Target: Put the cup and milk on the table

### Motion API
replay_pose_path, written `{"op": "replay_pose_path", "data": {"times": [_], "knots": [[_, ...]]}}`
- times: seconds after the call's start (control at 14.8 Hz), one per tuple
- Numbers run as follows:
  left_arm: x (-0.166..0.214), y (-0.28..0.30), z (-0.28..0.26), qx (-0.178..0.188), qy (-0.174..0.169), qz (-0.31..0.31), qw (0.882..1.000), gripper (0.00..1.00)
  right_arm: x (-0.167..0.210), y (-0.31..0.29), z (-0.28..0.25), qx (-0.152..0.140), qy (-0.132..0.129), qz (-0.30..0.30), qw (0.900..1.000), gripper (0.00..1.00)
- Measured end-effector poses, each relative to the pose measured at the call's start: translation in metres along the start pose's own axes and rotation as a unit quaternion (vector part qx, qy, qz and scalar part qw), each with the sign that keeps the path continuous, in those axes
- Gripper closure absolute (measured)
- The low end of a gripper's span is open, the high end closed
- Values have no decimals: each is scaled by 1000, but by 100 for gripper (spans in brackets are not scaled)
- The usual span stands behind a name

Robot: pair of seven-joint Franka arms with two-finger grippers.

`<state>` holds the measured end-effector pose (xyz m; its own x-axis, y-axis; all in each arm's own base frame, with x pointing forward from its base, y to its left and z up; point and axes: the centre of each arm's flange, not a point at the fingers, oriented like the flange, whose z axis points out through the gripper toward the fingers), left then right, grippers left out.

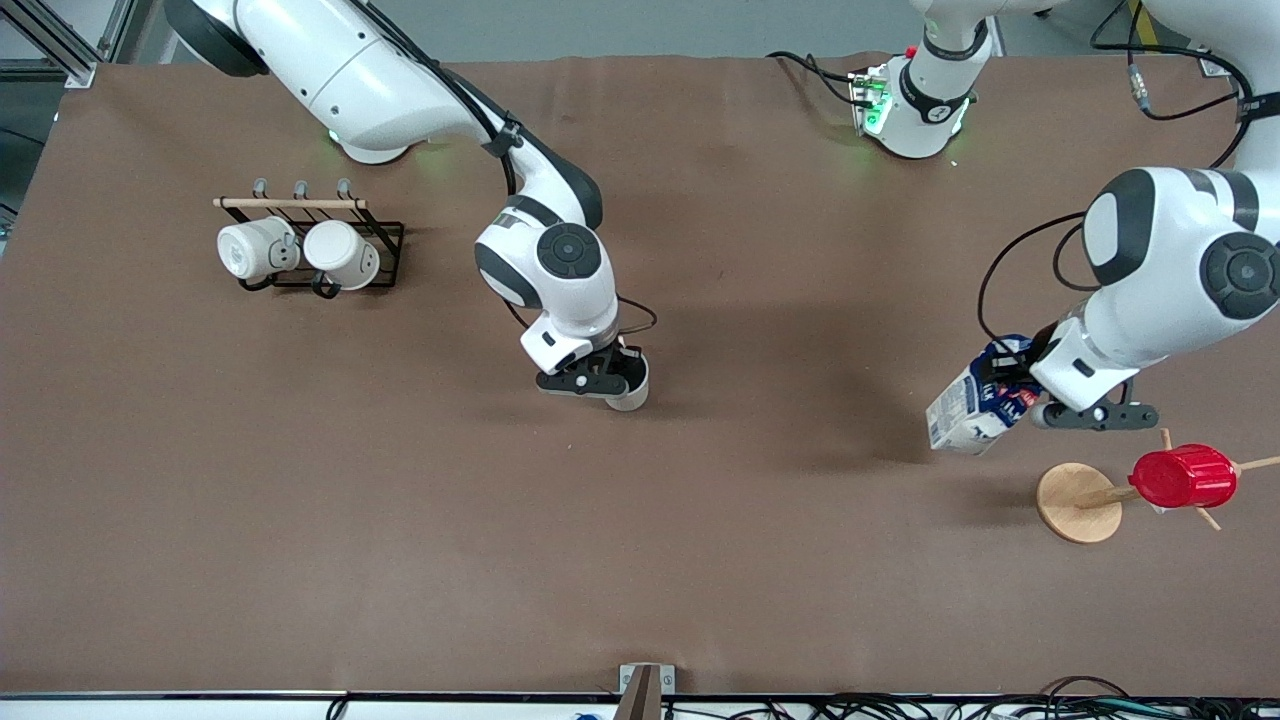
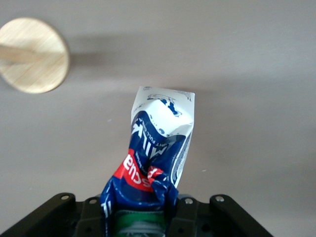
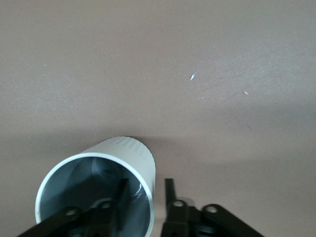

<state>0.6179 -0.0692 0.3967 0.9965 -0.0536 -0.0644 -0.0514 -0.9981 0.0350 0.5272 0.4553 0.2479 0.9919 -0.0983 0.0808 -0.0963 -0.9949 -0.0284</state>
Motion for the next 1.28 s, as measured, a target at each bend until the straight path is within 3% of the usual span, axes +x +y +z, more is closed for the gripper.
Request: {"op": "replay_pose_path", "data": {"times": [0.07, 0.2, 0.4, 0.61, 0.81, 1.08, 1.28], "knots": [[9, 15, 0, -4, -5, 6, 1000, 89, 1, 0, -2, 1, 1, 1, 1000, 46], [24, 51, 8, -9, -13, 20, 1000, 89, 8, -1, -11, 7, 8, 4, 1000, 28], [31, 107, 29, -10, -25, 21, 999, 90, 46, 28, -67, -5, 33, 28, 999, 2], [34, 139, 41, -11, -30, 14, 999, 90, 94, 102, -163, -44, 64, 51, 996, 0], [28, 184, 44, -10, -29, 4, 1000, 90, 119, 183, -240, -81, 81, 83, 990, 0], [11, 270, 54, -11, -27, -4, 1000, 90, 155, 320, -304, -49, 68, 97, 992, 0], [-2, 315, 59, -11, -25, -10, 1000, 90, 155, 420, -338, -33, 46, 96, 994, 0]]}}
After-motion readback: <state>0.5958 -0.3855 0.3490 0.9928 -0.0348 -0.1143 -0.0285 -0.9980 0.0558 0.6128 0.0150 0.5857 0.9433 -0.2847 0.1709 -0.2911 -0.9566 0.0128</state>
